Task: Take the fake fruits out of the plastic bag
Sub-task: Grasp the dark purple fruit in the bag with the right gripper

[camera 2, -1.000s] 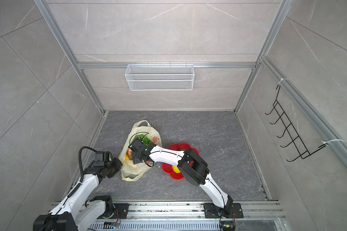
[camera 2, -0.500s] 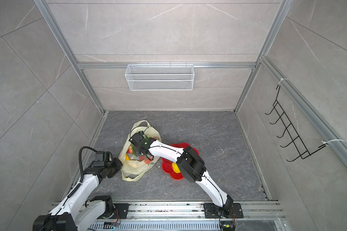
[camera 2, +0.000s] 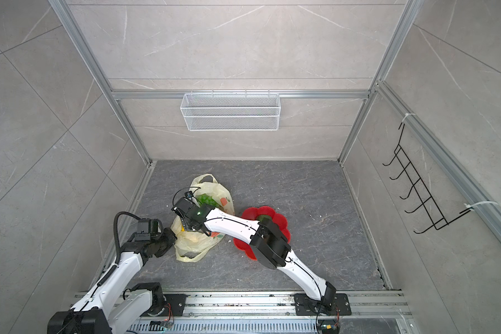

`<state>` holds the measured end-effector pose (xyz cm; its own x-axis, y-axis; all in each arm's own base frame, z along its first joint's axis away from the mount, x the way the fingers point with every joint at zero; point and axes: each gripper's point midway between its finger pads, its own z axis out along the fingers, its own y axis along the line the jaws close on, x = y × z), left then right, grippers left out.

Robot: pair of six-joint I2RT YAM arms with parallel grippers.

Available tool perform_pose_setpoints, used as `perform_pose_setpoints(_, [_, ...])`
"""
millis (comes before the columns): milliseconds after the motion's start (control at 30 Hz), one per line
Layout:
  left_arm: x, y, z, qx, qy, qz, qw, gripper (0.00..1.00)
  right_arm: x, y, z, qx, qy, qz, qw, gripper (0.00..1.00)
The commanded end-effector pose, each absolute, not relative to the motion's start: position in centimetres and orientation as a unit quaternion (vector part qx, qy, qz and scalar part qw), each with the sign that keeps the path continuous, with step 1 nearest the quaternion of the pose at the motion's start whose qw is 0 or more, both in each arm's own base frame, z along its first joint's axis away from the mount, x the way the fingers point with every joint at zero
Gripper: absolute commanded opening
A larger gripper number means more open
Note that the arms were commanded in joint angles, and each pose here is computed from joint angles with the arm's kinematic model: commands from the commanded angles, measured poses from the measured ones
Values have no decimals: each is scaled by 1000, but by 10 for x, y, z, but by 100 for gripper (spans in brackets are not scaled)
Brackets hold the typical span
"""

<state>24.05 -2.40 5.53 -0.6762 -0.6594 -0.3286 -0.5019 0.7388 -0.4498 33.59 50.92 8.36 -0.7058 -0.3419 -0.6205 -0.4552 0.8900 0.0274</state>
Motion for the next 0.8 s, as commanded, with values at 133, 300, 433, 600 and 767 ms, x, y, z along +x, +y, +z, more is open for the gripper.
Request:
perform_pose_setpoints(133, [239,-25,58,-310,905,-162,243,0,344,498,46,-234,927,25,293,84])
perform_pose_setpoints(300, [239,-26,58,-309,905,-162,243,0,348,497,36,-228,931,16,284,81])
perform_pose_setpoints(433, [239,-25,58,-310,905,-163,243,0,350,498,36,-224,931,20,286,76])
perform_pose_setpoints(600, [239,-25,57,-309,905,-162,242,0,350,498,45,-217,932,30,289,67])
perform_pose_setpoints(767, [239,-25,58,-310,905,-161,243,0,348,499,69,-205,930,65,299,64])
